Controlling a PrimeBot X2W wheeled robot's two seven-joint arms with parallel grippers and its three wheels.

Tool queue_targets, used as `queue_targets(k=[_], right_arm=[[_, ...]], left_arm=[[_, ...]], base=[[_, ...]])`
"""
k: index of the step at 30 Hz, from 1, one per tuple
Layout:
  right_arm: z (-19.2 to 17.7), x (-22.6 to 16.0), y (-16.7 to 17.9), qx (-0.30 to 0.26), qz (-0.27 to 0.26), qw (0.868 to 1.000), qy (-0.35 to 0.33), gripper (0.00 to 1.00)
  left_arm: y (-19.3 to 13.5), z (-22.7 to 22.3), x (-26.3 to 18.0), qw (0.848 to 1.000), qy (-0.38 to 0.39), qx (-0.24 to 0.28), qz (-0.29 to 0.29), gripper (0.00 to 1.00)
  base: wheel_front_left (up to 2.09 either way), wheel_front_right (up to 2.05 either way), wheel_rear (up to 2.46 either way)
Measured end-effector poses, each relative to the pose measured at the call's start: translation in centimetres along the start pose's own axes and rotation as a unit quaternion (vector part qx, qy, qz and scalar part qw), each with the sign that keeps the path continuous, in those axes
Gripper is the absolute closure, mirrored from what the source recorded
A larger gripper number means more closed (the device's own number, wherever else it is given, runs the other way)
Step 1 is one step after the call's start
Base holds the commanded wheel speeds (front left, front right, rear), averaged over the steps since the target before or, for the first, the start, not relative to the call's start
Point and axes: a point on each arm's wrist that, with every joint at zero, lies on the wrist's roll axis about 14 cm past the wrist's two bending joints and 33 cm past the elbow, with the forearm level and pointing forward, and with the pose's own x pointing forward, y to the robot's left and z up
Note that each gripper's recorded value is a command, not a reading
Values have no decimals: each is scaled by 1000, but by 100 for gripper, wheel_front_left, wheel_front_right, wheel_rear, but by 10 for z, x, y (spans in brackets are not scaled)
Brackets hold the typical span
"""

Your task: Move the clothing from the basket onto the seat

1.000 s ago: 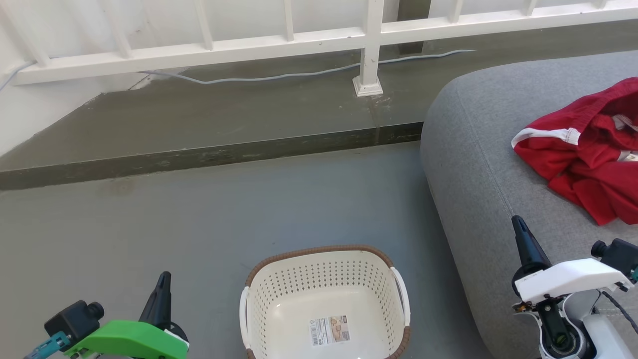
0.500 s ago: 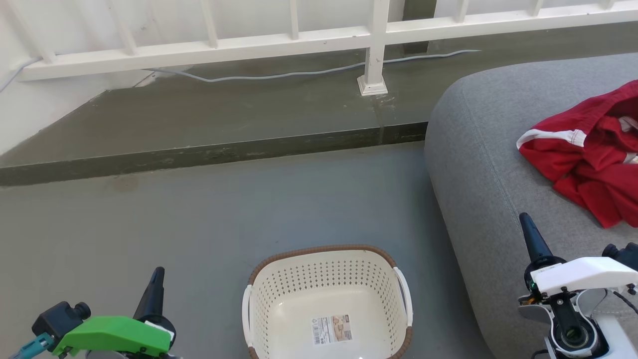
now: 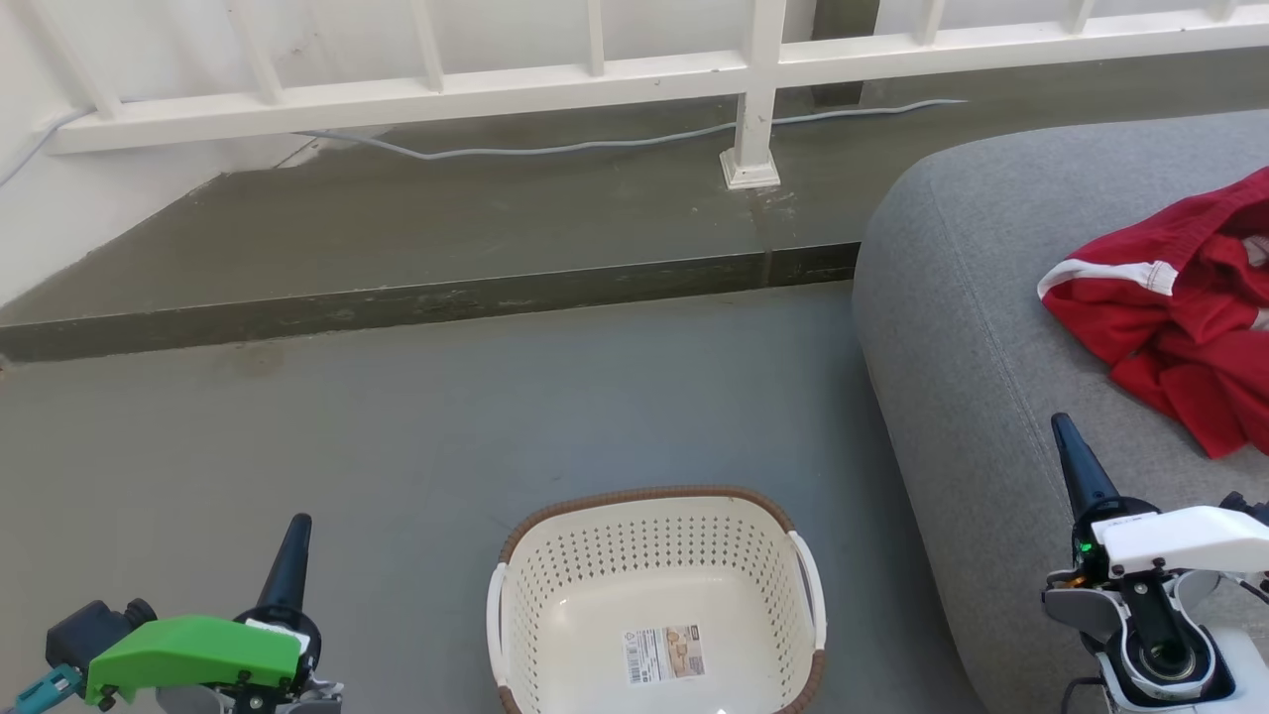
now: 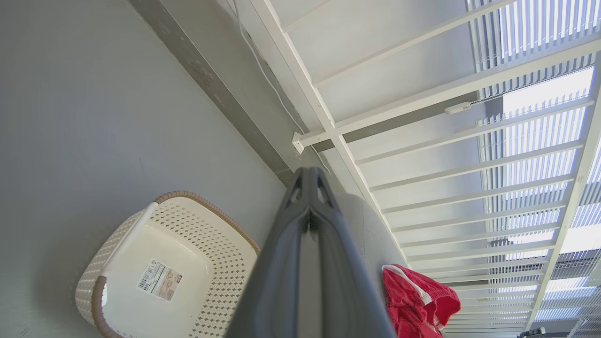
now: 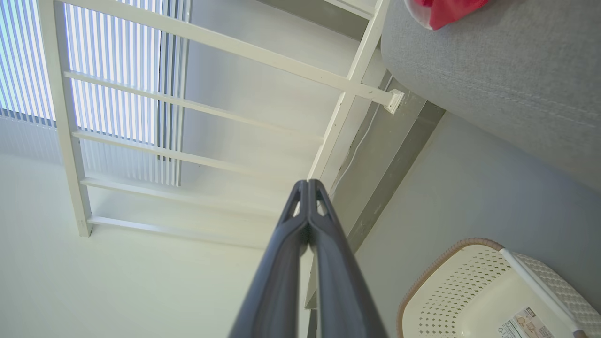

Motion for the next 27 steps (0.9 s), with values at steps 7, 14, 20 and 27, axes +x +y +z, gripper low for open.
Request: queue_targets(k=[7,14,20,27], right_arm=[[4,3,1,50,5,999,-5,100],[7,6,3,100,11,995,-10,100],[8,7,2,135,14,991,-13,100],[13,11,7,175,25,984,-19,100]], left_arm=[[1,5,2,999,-8,-50,-5,100],[2,14,4,995,-21,-100,-10,100],[2,20,6,990,-31,-135,-16,100],[2,26,8,984,-37,-174,-23,100]], base=[[0,0,0],[0,0,0],[0,0,0],[0,0,0]])
